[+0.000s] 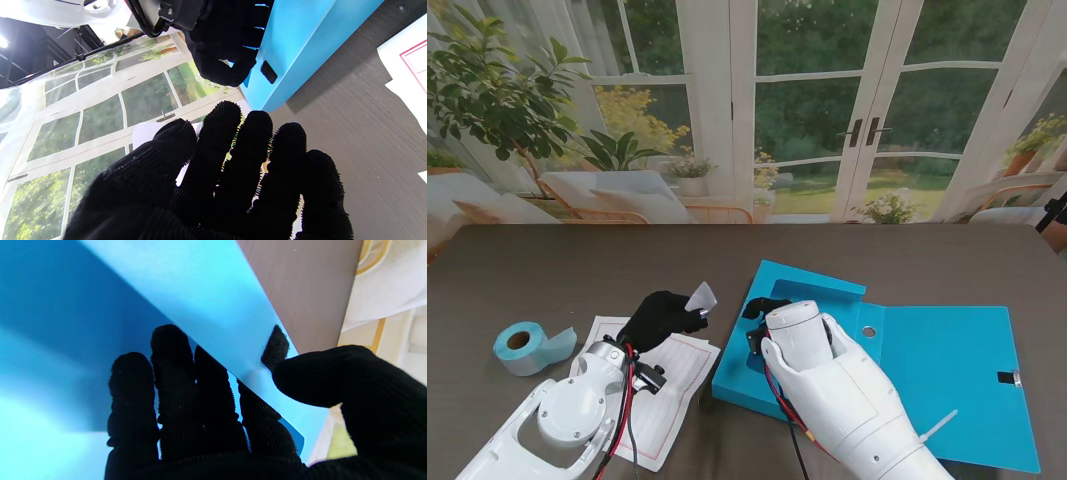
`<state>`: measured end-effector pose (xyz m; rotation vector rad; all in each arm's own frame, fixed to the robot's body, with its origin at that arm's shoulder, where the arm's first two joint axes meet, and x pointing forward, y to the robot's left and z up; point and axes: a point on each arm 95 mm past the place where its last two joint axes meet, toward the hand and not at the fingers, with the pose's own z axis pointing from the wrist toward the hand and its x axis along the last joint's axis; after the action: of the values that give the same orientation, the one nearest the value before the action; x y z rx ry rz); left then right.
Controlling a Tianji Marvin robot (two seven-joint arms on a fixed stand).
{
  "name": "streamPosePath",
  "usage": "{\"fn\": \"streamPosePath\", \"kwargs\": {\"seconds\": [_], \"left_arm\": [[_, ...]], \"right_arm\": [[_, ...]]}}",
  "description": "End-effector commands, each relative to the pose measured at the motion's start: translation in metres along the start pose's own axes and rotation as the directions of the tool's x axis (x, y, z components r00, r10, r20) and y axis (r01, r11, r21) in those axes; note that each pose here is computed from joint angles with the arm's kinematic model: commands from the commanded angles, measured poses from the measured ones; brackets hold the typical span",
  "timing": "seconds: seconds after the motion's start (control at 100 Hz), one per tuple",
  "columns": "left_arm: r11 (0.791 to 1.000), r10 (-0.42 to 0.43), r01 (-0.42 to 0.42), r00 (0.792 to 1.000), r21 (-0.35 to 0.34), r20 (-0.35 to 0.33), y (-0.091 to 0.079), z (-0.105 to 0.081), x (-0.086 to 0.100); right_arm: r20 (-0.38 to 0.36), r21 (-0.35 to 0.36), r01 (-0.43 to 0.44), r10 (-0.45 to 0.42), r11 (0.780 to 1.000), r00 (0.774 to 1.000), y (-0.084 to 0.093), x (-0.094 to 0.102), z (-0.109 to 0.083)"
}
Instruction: Peel a label from the label roll, stick it on the side of the file box and file the documents
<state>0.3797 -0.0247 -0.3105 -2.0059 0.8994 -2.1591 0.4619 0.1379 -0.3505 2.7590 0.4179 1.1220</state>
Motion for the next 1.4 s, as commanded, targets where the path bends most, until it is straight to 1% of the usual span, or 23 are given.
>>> {"fn": "streamPosePath", "kwargs": {"seconds": [0.0,0.15,0.28,0.51,0.77,0.82,0.95,1.07,1.39], "left_arm": [[1.0,-0.005,0.005,1.0,-0.017,0.002,0.003,-0.001,0.0],[1.0,-0.005,0.005,1.0,-0.018,0.002,0.003,-0.001,0.0],[1.0,-0.005,0.005,1.0,-0.019,0.003,0.003,-0.002,0.0],[1.0,0.003,-0.003,1.0,-0.019,0.006,0.001,-0.002,0.0],[0.999,0.021,-0.02,1.0,-0.026,0.018,-0.006,-0.003,0.001],[0.999,0.023,-0.022,1.0,-0.027,0.019,-0.007,-0.003,0.001],[0.999,0.031,-0.03,0.999,-0.034,0.021,-0.011,-0.001,0.002],[0.998,0.039,-0.037,0.999,-0.048,0.022,-0.014,0.001,0.004],[0.994,0.064,-0.063,0.998,-0.091,0.015,-0.024,0.011,0.009]], "right_arm": [[-0.029,0.032,-0.024,0.025,0.999,0.999,-0.003,0.005,-0.005],[-0.053,0.071,-0.074,0.078,0.995,0.996,-0.002,0.007,-0.008],[-0.065,0.103,-0.13,0.137,0.986,0.989,-0.001,0.01,-0.014],[-0.09,0.152,-0.189,0.204,0.97,0.975,0.006,0.017,-0.025],[-0.148,0.173,-0.178,0.204,0.969,0.968,0.016,0.023,-0.043],[-0.162,0.183,-0.171,0.201,0.968,0.966,0.019,0.023,-0.049],[-0.175,0.206,-0.162,0.199,0.965,0.964,0.025,0.023,-0.064],[-0.19,0.224,-0.142,0.186,0.964,0.964,0.03,0.022,-0.074],[-0.213,0.264,-0.092,0.151,0.96,0.965,0.04,0.017,-0.091]]}}
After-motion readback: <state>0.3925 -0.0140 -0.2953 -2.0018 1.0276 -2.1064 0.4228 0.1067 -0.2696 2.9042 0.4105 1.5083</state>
